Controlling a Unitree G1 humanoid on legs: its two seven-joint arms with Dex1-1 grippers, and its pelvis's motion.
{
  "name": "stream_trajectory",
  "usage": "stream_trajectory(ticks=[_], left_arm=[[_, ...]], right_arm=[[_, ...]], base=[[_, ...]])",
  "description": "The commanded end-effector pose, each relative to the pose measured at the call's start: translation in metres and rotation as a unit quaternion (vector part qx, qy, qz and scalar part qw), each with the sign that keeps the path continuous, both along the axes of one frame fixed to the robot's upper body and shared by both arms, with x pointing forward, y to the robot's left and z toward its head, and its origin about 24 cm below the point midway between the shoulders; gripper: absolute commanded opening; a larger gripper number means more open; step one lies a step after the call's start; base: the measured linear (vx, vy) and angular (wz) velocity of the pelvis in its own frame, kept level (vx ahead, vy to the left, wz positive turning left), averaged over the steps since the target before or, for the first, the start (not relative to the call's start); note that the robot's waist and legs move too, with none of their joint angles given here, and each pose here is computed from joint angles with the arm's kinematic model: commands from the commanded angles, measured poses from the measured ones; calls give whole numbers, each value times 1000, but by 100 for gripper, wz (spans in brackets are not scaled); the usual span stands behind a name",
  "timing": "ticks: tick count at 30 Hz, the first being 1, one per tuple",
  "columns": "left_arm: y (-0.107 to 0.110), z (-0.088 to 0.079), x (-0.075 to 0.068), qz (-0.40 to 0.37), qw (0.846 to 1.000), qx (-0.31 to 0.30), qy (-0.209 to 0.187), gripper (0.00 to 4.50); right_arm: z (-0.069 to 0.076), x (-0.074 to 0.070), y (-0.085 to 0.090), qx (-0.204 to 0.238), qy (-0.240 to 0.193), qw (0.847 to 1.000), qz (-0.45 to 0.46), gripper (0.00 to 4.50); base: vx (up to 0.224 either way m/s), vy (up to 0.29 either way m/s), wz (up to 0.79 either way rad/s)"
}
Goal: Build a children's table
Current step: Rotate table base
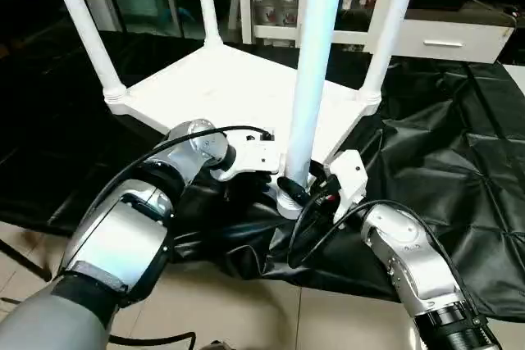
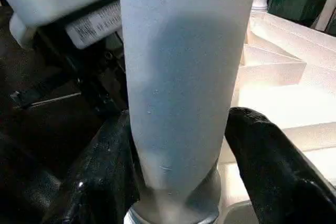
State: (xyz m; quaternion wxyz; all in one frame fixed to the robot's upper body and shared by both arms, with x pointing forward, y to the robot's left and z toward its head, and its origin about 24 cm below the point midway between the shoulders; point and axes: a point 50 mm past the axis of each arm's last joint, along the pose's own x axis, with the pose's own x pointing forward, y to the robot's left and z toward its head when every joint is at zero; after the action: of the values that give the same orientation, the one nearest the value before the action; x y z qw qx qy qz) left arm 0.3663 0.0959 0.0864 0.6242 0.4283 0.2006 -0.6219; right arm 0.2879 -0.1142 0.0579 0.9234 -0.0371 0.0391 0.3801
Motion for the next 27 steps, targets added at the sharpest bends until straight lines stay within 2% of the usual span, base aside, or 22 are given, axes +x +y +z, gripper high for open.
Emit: stream_trajectory(ticks=[1,3,5,8,10,14,16,18,19,23,27], left_arm=[[23,-41,-24,-11,991,60,121,8],[25,-44,-29,-19,987,57,150,2],[23,-46,-31,-26,986,49,158,2],[17,-45,-32,-32,991,19,132,2],[15,-43,-30,-24,991,2,129,2],[20,-36,-28,-32,992,18,119,2],[18,-30,-25,-25,993,-6,116,2],[11,-17,-18,-15,995,-54,81,2],[9,-12,-15,-11,995,-70,70,33],[3,15,-5,18,979,-179,94,59],[6,24,3,34,985,-158,52,86]], right_arm=[[5,7,-28,-12,-14,998,-54,287],[3,5,-32,-15,-13,998,-57,287],[2,5,-37,-17,-11,998,-59,287],[1,4,-41,-21,-10,998,-61,287],[1,2,-42,-23,-9,998,-58,287],[1,0,-45,-25,-10,998,-55,287],[2,-1,-45,-22,-11,998,-53,287],[3,-2,-44,-19,-12,998,-51,287],[3,-2,-44,-18,-13,999,-50,287],[2,-6,-39,-12,-13,999,-45,287],[0,-10,-35,-7,-10,999,-36,287]], base=[[0,0,0],[0,0,0],[0,0,0],[0,0,0],[0,0,0],[0,0,0],[0,0,0],[0,0,0],[0,0,0],[0,0,0],[0,0,0]])
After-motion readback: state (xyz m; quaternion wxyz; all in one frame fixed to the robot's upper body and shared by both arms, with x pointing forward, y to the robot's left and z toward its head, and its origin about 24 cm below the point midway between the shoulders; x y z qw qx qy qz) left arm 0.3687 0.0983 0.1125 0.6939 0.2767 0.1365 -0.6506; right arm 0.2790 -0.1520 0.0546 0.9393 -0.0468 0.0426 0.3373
